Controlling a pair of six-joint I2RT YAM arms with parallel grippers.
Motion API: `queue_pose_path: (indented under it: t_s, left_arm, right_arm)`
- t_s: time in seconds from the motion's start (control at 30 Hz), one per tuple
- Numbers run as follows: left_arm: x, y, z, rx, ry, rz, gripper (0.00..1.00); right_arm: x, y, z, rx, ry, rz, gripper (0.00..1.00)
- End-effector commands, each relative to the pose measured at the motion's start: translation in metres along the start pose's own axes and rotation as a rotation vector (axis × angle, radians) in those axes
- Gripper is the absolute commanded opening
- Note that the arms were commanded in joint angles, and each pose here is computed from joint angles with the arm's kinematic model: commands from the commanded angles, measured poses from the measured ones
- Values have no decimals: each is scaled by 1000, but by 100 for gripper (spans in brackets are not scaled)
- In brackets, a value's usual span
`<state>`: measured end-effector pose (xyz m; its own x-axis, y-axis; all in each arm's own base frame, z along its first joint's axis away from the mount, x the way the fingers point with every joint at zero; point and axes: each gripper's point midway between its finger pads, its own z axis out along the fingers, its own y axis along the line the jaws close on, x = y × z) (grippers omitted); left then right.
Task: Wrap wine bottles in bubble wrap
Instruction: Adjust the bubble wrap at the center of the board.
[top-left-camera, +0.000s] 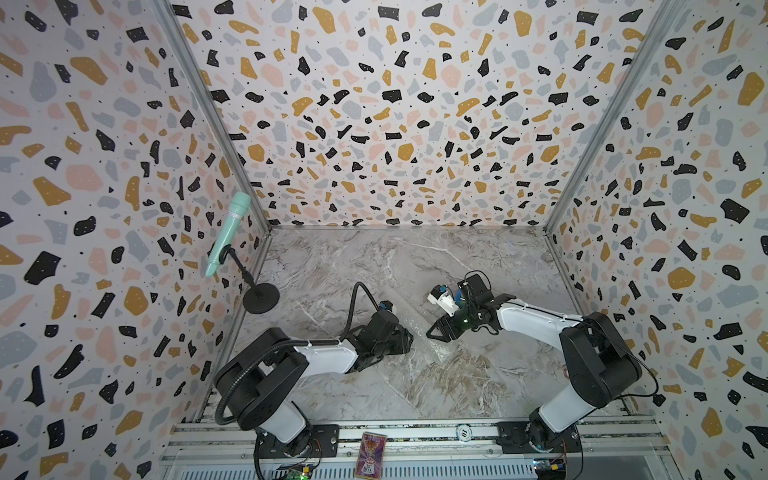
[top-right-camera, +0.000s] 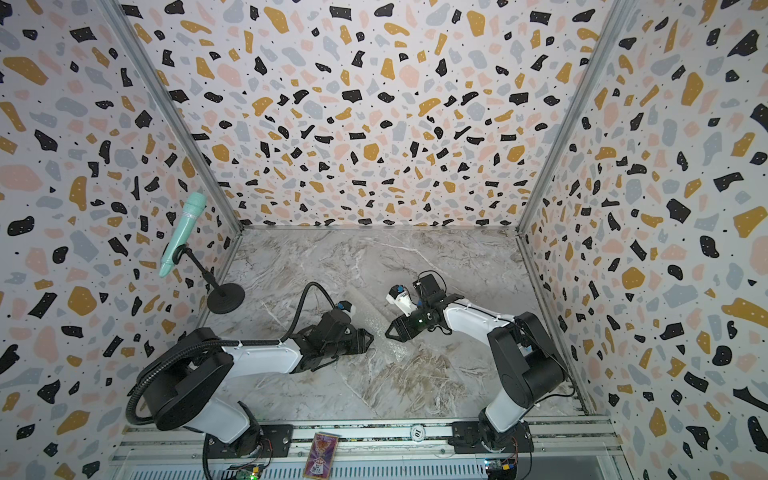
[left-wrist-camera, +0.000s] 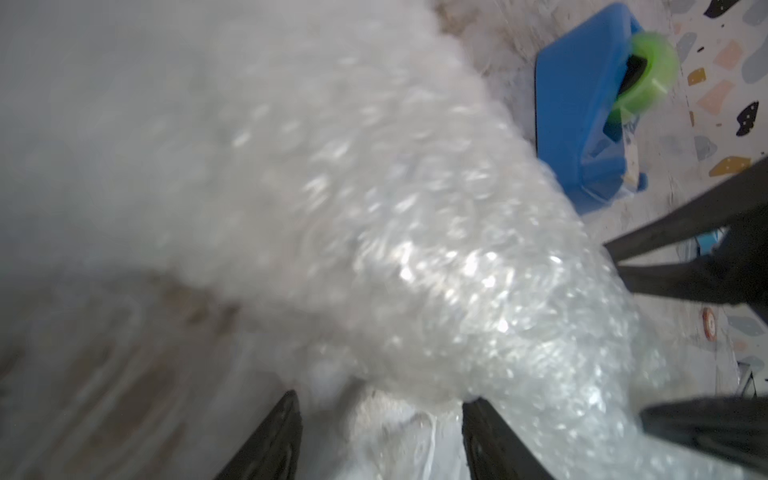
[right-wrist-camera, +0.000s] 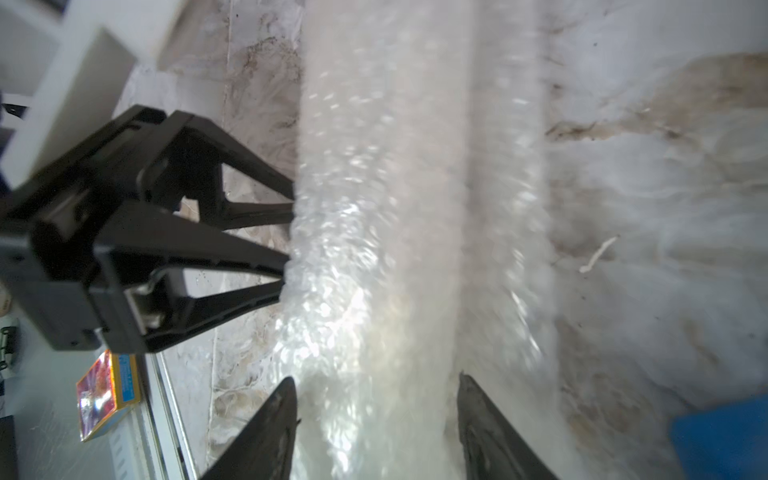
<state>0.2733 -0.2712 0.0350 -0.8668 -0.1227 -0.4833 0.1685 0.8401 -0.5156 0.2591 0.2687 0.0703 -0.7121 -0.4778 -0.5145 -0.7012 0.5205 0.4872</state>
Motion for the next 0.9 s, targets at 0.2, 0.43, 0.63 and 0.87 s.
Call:
queue_pose_path:
  t_s: [0.2, 0.43, 0.63, 0.87]
  left_arm:
    - [-73, -6, 23, 68, -78, 42, 64]
    - [-99, -4, 29, 69, -68, 74, 66]
    - [-111, 0, 19, 50, -75, 76, 66]
    - [-112, -2, 3, 36, -77, 100, 67]
  right_arm:
    - [-3, 0, 25, -103, 19, 144, 54]
    - [-31, -5, 37, -140, -55, 200, 51]
    - [-40, -19, 38, -77, -95, 243, 51]
    - [-21, -52, 24, 90, -75, 279, 52]
